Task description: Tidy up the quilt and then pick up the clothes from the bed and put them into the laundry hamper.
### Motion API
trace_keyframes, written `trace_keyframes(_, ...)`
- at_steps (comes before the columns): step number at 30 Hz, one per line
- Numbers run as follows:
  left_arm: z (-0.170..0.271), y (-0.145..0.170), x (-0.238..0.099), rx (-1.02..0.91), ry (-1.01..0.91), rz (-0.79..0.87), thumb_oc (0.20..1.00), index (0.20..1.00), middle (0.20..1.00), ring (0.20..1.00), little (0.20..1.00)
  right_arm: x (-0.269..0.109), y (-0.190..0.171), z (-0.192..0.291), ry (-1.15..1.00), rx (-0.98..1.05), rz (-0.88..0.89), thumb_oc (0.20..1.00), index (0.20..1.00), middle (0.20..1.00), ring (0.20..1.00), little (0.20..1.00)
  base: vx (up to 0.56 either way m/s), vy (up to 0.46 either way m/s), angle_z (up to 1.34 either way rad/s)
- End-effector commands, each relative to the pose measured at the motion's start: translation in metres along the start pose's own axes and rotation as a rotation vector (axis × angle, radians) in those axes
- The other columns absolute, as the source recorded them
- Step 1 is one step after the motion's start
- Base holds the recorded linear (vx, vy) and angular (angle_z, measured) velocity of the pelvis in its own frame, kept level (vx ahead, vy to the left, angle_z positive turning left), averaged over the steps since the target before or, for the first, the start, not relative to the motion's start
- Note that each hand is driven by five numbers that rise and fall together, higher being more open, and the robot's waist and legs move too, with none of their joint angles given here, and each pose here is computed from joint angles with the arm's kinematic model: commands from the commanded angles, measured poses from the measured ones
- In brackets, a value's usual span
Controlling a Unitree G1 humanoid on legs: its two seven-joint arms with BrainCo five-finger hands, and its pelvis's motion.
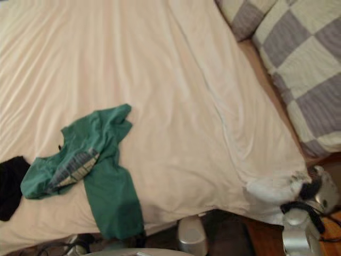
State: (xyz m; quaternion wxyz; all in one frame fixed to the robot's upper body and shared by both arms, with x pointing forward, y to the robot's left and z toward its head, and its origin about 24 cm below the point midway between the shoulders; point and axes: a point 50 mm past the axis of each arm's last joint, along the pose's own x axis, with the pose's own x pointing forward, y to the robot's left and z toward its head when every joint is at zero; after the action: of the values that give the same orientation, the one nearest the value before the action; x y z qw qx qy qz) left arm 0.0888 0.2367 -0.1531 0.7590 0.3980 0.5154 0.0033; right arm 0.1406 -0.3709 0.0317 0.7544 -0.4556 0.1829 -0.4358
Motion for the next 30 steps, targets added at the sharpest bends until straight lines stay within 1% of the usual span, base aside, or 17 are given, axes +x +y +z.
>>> trace_keyframes(1, 0.022, 0.017, 0.009, 0.04, -0.065, 0.066, 1.0, 1.0, 1.0, 1.0, 1.0, 0.018, -0.041, 0.017, -0.061, -0.008, -0.295, 1.0, 1.0, 1.0, 1.0, 1.0, 0.02, 0.146, -0.14)
trace_keyframes(3, 0.024, 0.012, 0.007, 0.038, -0.073, 0.053, 1.0, 1.0, 1.0, 1.0, 1.0, 0.021, -0.051, 0.02, -0.036, 0.044, -0.404, 1.0, 1.0, 1.0, 1.0, 1.0, 0.0, 0.142, -0.3)
trace_keyframes(7, 0.026, 0.016, 0.009, 0.019, -0.062, 0.057, 1.0, 1.0, 1.0, 1.0, 1.0, 0.022, -0.053, 0.046, -0.109, 0.144, -0.445, 1.0, 1.0, 1.0, 1.0, 1.0, -0.04, 0.056, -0.32)
trace_keyframes(8, 0.027, 0.018, 0.01, 0.015, -0.06, 0.061, 1.0, 1.0, 1.0, 1.0, 1.0, 0.023, -0.05, 0.058, -0.152, 0.178, -0.428, 0.442, 0.442, 0.442, 0.442, 0.442, -0.07, 0.031, -0.08)
trace_keyframes(9, 0.027, 0.018, 0.01, 0.013, -0.06, 0.063, 1.0, 1.0, 1.0, 1.0, 1.0, 0.024, -0.05, 0.059, -0.153, 0.18, -0.428, 0.2, 0.2, 0.2, 0.2, 0.2, -0.08, -0.047, -0.19)
trace_keyframes(10, 0.029, 0.024, 0.011, 0.001, -0.068, 0.079, 1.0, 1.0, 1.0, 1.0, 1.0, 0.031, -0.037, 0.097, -0.261, 0.283, -0.341, 0.2, 0.2, 0.2, 0.2, 0.2, -0.05, -0.096, -0.27)
trace_keyframes(11, 0.027, 0.023, 0.011, 0.004, -0.062, 0.073, 1.0, 1.0, 1.0, 1.0, 1.0, 0.035, -0.03, 0.11, -0.282, 0.299, -0.307, 0.2, 0.2, 0.2, 0.2, 0.2, -0.04, -0.124, -0.35)
trace_keyframes(15, 0.034, 0.027, 0.013, -0.013, -0.09, 0.081, 1.0, 1.0, 1.0, 1.0, 1.0, 0.051, -0.009, 0.128, -0.293, 0.27, -0.198, 0.2, 0.2, 0.2, 0.2, 0.2, -0.06, -0.104, 0.27)
trace_keyframes(16, 0.042, 0.03, 0.013, -0.016, -0.117, 0.097, 1.0, 1.0, 1.0, 1.0, 1.0, 0.054, 0.008, 0.119, -0.193, 0.281, -0.146, 0.2, 0.2, 0.2, 0.2, 0.2, -0.14, -0.088, 0.49)
trace_keyframes(18, 0.045, 0.032, 0.014, -0.012, -0.126, 0.105, 1.0, 1.0, 1.0, 1.0, 1.0, 0.054, 0.016, 0.111, -0.138, 0.292, -0.132, 0.2, 0.2, 0.2, 0.2, 0.2, -0.11, -0.063, 0.37)
trace_keyframes(19, 0.049, 0.034, 0.014, -0.01, -0.129, 0.12, 1.0, 1.0, 1.0, 1.0, 1.0, 0.047, 0.034, 0.096, -0.044, 0.301, -0.082, 0.2, 0.2, 0.2, 0.2, 0.2, -0.07, -0.022, 0.42)
trace_keyframes(20, 0.049, 0.034, 0.014, -0.011, -0.129, 0.121, 1.0, 1.0, 1.0, 1.0, 1.0, 0.047, 0.034, 0.096, -0.044, 0.303, -0.083, 0.2, 0.2, 0.2, 0.2, 0.2, -0.13, -0.052, 0.37)
trace_keyframes(23, 0.06, 0.041, 0.016, -0.036, -0.142, 0.159, 1.0, 1.0, 1.0, 1.0, 1.0, 0.022, 0.073, 0.061, 0.112, 0.236, 0.052, 0.2, 0.2, 0.2, 0.2, 0.2, -0.1, -0.034, -0.02)
trace_keyframes(24, 0.06, 0.041, 0.016, -0.037, -0.142, 0.16, 1.0, 1.0, 1.0, 1.0, 1.0, 0.022, 0.074, 0.061, 0.111, 0.236, 0.052, 0.2, 0.2, 0.2, 0.2, 0.2, -0.05, 0.011, -0.2)
trace_keyframes(26, 0.064, 0.042, 0.016, -0.035, -0.144, 0.177, 1.0, 1.0, 1.0, 1.0, 1.0, -0.011, 0.102, 0.028, 0.214, 0.143, 0.181, 0.2, 0.2, 0.2, 0.2, 0.2, -0.05, 0.034, -0.1)
trace_keyframes(29, 0.064, 0.041, 0.016, -0.025, -0.143, 0.188, 1.0, 1.0, 1.0, 1.0, 1.0, -0.033, 0.113, 0.01, 0.266, 0.108, 0.254, 0.2, 0.2, 0.2, 0.2, 0.2, 0.0, 0.052, 0.0)
trace_keyframes(30, 0.065, 0.037, 0.014, -0.016, -0.147, 0.183, 1.0, 1.0, 1.0, 1.0, 1.0, -0.06, 0.125, -0.012, 0.334, 0.066, 0.352, 0.2, 0.2, 0.2, 0.2, 0.2, 0.0, 0.103, 0.02)
